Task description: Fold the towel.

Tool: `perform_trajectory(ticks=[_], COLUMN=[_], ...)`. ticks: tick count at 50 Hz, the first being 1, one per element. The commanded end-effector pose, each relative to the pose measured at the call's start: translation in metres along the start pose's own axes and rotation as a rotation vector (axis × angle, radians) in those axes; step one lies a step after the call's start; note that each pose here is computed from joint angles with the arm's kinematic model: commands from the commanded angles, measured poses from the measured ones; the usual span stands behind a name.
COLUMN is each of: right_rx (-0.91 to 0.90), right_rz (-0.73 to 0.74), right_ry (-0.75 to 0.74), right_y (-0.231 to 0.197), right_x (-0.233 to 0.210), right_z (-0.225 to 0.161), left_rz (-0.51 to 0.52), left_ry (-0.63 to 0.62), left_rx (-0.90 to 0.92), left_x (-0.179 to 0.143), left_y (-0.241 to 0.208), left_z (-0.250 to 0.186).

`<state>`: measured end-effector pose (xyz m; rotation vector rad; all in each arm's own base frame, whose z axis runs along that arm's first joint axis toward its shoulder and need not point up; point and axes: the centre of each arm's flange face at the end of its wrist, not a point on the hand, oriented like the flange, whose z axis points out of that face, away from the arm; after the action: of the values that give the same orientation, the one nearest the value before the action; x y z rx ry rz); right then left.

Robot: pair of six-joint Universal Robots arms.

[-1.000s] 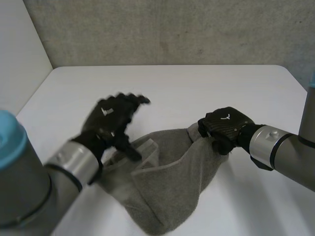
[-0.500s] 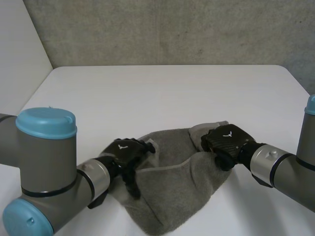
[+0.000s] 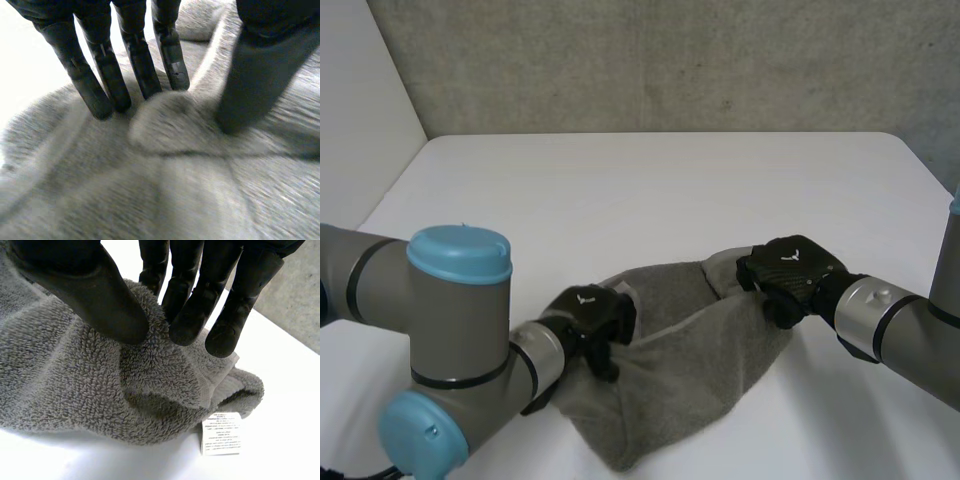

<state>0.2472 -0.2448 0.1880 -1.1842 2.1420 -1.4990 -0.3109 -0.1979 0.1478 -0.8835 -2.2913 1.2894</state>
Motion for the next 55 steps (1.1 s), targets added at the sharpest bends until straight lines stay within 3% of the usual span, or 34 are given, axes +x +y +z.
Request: perform_trajectory(ticks=[1, 20, 25, 27, 33, 34, 35, 36, 37, 38, 40, 42, 47, 50, 52, 55], right_rx=[-0.005, -0.022, 0.051, 0.093, 0.456, 0.575, 0.576, 0.703, 0.843, 0.845, 1.063, 1.112, 1.053, 0.924, 0.836, 0.673], right_rz=[0.003, 0.015, -0.014, -0.028, -0.072, -0.064, -0.064, -0.050, -0.037, -0.036, 0.001, 0.014, -0.006, -0.005, 0.007, 0.027], right_ry=[-0.009, -0.004, 0.033, 0.046, 0.211, 0.275, 0.275, 0.354, 0.435, 0.436, 0.532, 0.541, 0.465, 0.340, 0.272, 0.161], right_y=[0.001, 0.008, -0.015, -0.027, -0.102, -0.125, -0.125, -0.146, -0.167, -0.167, -0.194, -0.196, -0.183, -0.159, -0.141, -0.110], right_x=[-0.002, 0.003, 0.016, 0.020, 0.061, 0.073, 0.073, 0.087, 0.098, 0.099, 0.109, 0.110, 0.097, 0.079, 0.068, 0.047], right_z=[0.000, 0.008, 0.012, 0.014, 0.018, 0.011, 0.011, 0.000, -0.015, -0.015, -0.040, -0.044, -0.036, -0.023, -0.016, -0.009], left_rz=[-0.001, -0.002, 0.005, 0.022, 0.064, 0.060, 0.044, 0.044, 0.018, -0.012, -0.041, -0.065, -0.075, -0.058, -0.025, -0.003], left_ry=[-0.035, -0.036, -0.039, -0.045, -0.112, -0.167, -0.233, -0.233, -0.314, -0.387, -0.448, -0.488, -0.512, -0.496, -0.439, -0.399], left_rx=[0.035, -0.028, 0.023, 0.106, 0.332, 0.442, 0.548, 0.549, 0.675, 0.780, 0.878, 0.960, 1.036, 0.930, 0.787, 0.714], left_x=[-0.006, -0.004, -0.005, -0.007, -0.014, -0.020, -0.028, -0.028, -0.037, -0.045, -0.053, -0.058, -0.062, -0.058, -0.048, -0.043], left_y=[-0.009, 0.008, -0.007, -0.033, -0.101, -0.133, -0.162, -0.162, -0.193, -0.216, -0.236, -0.249, -0.254, -0.221, -0.174, -0.149], left_z=[-0.001, 0.000, 0.003, 0.005, 0.003, -0.003, -0.010, -0.010, -0.023, -0.037, -0.050, -0.062, -0.084, -0.077, -0.066, -0.062])
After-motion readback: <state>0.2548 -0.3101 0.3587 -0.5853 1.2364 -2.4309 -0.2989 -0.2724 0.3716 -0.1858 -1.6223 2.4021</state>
